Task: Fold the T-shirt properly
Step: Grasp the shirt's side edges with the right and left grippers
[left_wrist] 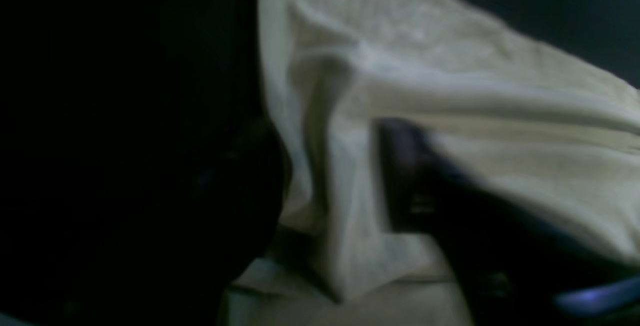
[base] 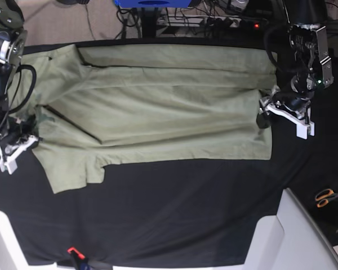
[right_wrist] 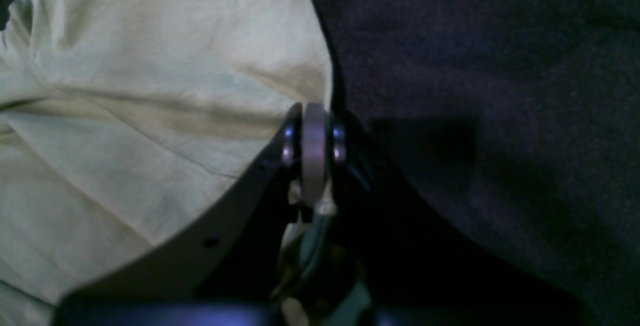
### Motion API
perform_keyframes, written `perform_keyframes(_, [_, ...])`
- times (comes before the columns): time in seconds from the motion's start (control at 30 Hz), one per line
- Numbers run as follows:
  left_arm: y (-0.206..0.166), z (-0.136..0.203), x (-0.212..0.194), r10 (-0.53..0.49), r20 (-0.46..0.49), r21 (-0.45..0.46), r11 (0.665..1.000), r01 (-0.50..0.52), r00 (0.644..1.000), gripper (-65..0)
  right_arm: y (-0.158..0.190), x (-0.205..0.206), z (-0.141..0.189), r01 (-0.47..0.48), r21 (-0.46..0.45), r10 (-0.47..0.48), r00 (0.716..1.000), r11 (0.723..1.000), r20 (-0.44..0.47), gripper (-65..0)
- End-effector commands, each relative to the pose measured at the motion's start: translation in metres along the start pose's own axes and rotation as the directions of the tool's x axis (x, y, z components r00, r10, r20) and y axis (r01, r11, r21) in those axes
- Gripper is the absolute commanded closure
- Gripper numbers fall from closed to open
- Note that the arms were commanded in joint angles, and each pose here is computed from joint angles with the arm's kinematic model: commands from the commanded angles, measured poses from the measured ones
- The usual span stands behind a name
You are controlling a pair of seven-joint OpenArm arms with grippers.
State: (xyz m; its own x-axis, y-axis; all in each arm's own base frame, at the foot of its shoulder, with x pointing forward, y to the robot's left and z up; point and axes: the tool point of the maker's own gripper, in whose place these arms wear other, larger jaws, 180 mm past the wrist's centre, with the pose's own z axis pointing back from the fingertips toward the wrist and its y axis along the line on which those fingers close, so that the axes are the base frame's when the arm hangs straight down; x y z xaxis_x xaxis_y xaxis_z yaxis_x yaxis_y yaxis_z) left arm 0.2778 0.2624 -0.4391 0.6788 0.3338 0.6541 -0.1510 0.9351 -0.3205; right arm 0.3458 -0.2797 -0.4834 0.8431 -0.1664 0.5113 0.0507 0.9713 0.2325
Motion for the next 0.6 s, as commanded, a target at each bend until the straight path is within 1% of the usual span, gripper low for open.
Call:
perform_keyframes(0.0, [-0.002, 0.005, 0.017, -0.022, 0.047, -0.011, 1.0, 0.022, 0.999, -49.9, -0.005, 0.028, 0.008, -0.014, -0.008, 0.015, 0.998, 1.0, 0.067, 0.0])
perform_keyframes(0.07, [0.0, 0.007, 0.025, -0.037, 0.059, -0.007, 0.999, 0.038, 0.998, -57.6, -0.005, 0.027, 0.008, -0.014, -0.008, 0.015, 0.998, 1.0, 0.066, 0.0])
perform_keyframes(0.1, [0.001, 0.006, 0.029, -0.04, 0.063, -0.004, 0.999, 0.041, 0.997, -59.4, -0.005, 0.027, 0.008, -0.014, -0.008, 0.015, 0.998, 1.0, 0.066, 0.0])
perform_keyframes(0.13, [0.004, 0.006, 0.031, -0.037, 0.066, 0.001, 0.999, 0.037, 0.997, -59.7, -0.005, 0.027, 0.008, -0.014, -0.008, 0.015, 0.998, 1.0, 0.066, 0.0])
perform_keyframes(0.2, [0.014, 0.006, 0.05, -0.015, 0.109, 0.023, 1.0, 0.013, 0.994, -59.4, -0.005, 0.027, 0.008, -0.014, -0.008, 0.014, 0.998, 1.0, 0.064, 0.0])
perform_keyframes(0.33, [0.028, -0.008, 0.068, 0.041, 0.122, 0.04, 0.998, -0.046, 0.992, -59.4, -0.006, 0.022, 0.008, -0.013, -0.009, 0.013, 0.998, 1.0, 0.057, 0.0])
perform_keyframes(0.4, [0.037, -0.019, 0.071, 0.05, 0.1, 0.065, 0.996, -0.056, 0.994, -59.2, -0.006, 0.022, 0.008, -0.014, -0.01, 0.014, 0.998, 1.0, 0.056, 0.0])
perform_keyframes(0.5, [0.034, -0.041, 0.069, 0.011, 0.038, 0.082, 0.997, -0.014, 0.999, -59.2, -0.007, 0.021, 0.008, -0.013, -0.01, 0.014, 0.998, 1.0, 0.054, 0.0])
perform_keyframes(0.57, [0.028, -0.053, 0.067, 0.0, 0.006, 0.078, 0.997, -0.001, 1.0, -59.2, -0.007, 0.021, 0.008, -0.013, -0.01, 0.014, 0.998, 1.0, 0.054, 0.0])
